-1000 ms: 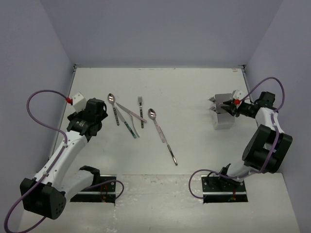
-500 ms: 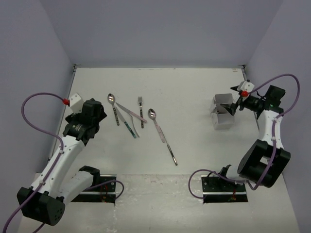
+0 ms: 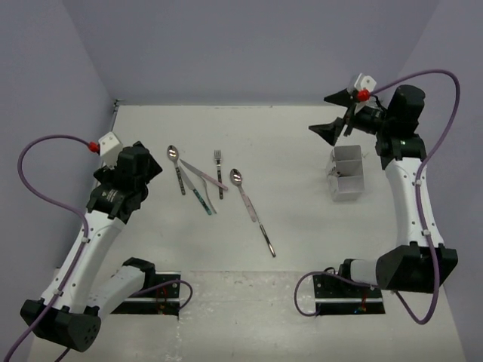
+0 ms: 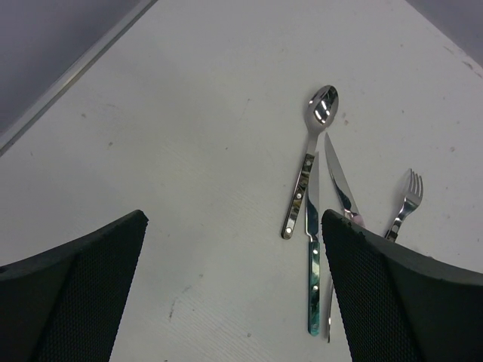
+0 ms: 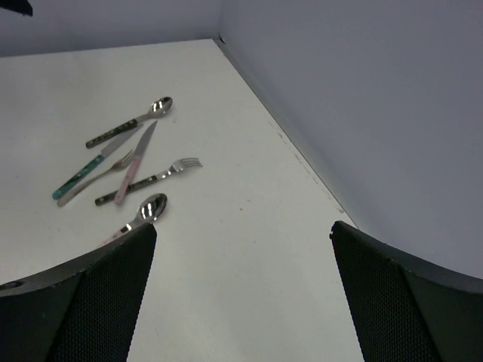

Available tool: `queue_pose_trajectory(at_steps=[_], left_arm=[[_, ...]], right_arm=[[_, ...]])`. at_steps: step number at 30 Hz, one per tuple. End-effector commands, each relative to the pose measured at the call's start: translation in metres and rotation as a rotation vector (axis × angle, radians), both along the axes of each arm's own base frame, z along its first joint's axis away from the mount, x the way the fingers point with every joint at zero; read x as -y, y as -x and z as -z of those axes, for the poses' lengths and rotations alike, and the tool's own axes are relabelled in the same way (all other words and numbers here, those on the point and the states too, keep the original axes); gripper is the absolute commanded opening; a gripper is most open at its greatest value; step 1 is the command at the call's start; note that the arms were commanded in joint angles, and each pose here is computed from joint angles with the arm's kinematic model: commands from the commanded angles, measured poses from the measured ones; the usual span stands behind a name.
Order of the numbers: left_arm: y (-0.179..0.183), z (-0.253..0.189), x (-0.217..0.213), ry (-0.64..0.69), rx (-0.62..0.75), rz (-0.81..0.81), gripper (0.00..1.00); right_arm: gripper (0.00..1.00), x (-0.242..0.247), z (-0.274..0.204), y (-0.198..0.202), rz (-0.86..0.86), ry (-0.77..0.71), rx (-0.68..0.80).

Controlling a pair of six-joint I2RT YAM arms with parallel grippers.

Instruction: Sort the eating utensils into containers

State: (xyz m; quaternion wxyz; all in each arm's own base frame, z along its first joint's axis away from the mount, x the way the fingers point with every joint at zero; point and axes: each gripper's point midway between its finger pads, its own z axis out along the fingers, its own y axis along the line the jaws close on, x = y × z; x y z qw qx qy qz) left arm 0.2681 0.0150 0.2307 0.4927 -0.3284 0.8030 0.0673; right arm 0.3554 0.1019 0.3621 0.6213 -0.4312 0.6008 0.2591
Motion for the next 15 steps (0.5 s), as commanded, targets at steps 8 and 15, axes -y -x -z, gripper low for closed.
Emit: queue_pose_trajectory(at_steps=[8,15], left_arm=[[-0.006,0.020,0.007,-0.028,-0.086,0.047,1.00],[-0.001,0.030,0.017,0.009,-0.074,0.120,1.00]], right_arm=[[0.99,-0.055,-0.035,-0.081,0.454,-0.251,-0.333],[0.99,-0.084,0.072,-0.042,0.672,-0.037,-0.572]])
